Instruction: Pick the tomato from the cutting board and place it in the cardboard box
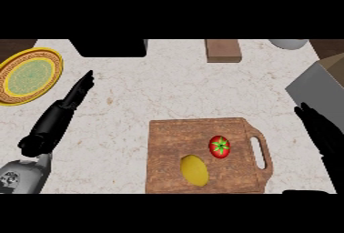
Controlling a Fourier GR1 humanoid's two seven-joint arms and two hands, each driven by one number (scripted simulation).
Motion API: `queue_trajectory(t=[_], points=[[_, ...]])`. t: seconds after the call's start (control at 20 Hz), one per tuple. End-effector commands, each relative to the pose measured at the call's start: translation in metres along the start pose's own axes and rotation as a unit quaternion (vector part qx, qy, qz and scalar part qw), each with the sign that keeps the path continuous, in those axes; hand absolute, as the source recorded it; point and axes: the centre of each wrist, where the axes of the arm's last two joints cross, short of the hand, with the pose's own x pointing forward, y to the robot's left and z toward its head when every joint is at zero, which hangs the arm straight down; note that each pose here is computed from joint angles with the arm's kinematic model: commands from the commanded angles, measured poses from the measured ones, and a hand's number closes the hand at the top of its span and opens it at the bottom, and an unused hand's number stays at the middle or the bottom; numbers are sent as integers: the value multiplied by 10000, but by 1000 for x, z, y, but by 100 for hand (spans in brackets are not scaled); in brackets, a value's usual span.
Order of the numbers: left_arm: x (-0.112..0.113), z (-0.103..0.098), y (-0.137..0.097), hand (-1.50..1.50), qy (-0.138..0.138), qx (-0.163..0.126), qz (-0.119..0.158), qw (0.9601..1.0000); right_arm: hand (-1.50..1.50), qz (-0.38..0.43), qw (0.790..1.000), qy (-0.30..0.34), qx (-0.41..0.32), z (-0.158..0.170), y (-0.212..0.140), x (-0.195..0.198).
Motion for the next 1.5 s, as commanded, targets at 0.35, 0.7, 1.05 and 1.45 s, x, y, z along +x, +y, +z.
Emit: queue_trajectory(t=[0.35, 0.7, 1.05, 1.45], points=[[0, -19, 5, 0, -130, -219, 50, 9997, -150, 1315, 9816, 811, 1118, -2, 7, 94], [-2, -20, -6, 0, -31, -129, 59, 9999, -150, 1270, 9732, 1177, 1516, -18, 48, 135], [-7, -19, -1, 0, -15, -118, 48, 9999, -150, 1323, 9672, 1420, 1640, -40, 68, 148], [-21, -14, -13, 0, -32, -80, 22, 10000, -150, 1596, 9640, 1506, 1504, -62, 93, 161]])
